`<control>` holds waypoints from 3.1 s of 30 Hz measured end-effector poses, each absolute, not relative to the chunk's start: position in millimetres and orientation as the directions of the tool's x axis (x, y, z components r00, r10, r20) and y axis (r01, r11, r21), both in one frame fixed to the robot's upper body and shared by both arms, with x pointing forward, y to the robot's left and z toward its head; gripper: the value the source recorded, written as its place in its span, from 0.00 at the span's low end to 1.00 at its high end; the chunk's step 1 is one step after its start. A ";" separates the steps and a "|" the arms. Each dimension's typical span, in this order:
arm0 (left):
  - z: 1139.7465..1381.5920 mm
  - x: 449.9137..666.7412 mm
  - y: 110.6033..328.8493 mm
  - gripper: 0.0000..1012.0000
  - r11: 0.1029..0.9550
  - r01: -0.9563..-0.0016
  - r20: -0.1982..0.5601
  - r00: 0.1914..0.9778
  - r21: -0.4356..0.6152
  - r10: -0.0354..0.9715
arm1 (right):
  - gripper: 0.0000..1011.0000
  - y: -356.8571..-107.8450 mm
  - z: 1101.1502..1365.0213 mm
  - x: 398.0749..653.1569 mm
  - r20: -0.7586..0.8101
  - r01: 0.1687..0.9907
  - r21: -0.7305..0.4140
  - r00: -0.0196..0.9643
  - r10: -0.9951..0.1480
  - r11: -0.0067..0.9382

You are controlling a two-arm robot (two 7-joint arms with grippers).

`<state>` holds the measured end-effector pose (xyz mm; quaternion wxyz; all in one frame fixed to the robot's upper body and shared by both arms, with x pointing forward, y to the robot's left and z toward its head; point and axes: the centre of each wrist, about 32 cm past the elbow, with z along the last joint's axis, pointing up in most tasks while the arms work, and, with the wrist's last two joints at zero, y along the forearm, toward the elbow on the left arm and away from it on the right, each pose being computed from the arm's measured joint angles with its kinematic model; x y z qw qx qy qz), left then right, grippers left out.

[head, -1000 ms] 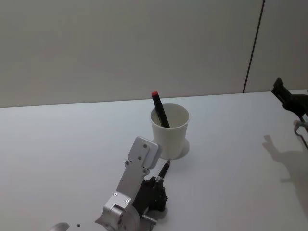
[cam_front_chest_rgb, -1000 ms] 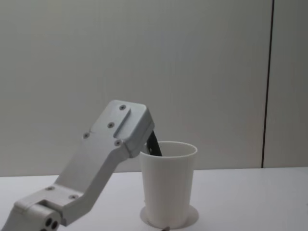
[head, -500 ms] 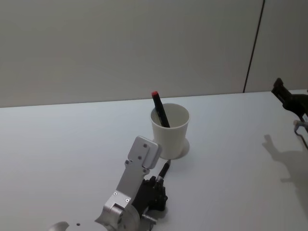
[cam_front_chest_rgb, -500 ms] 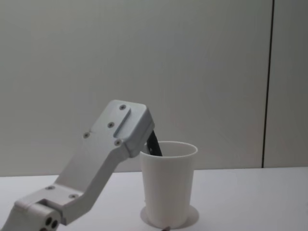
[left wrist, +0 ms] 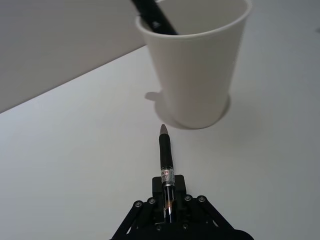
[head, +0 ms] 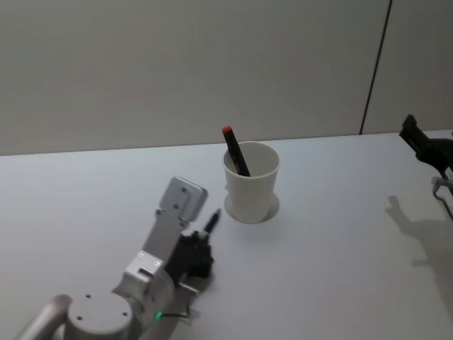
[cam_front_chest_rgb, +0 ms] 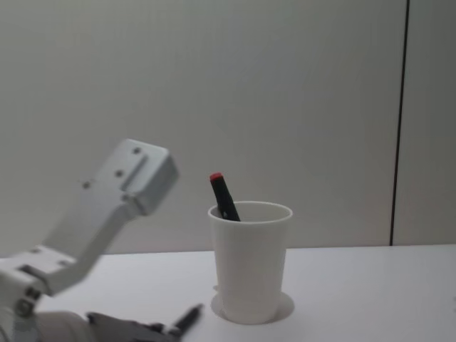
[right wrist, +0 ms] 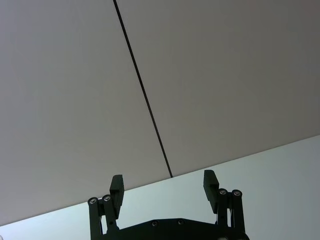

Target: Place the pen into the pen holder.

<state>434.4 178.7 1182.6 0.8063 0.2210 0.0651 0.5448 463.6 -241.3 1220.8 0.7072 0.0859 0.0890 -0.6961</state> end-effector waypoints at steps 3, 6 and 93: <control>1185.1 439.8 188.4 0.14 0.281 -0.864 0.161 0.375 0.418 0.913 | 0.99 -241.3 1220.8 463.6 -0.245 1.000 -0.002 0.015 -0.969 0.016; 1189.1 443.7 199.1 0.14 0.246 -0.879 0.187 0.344 0.408 0.920 | 0.99 -241.3 1220.8 463.6 -0.245 1.000 -0.002 0.015 -0.969 0.016; 1276.1 579.6 229.3 0.14 0.720 -0.562 0.240 0.695 -0.408 0.678 | 0.99 -239.0 1227.9 466.2 -0.308 0.993 0.048 0.113 -0.945 0.103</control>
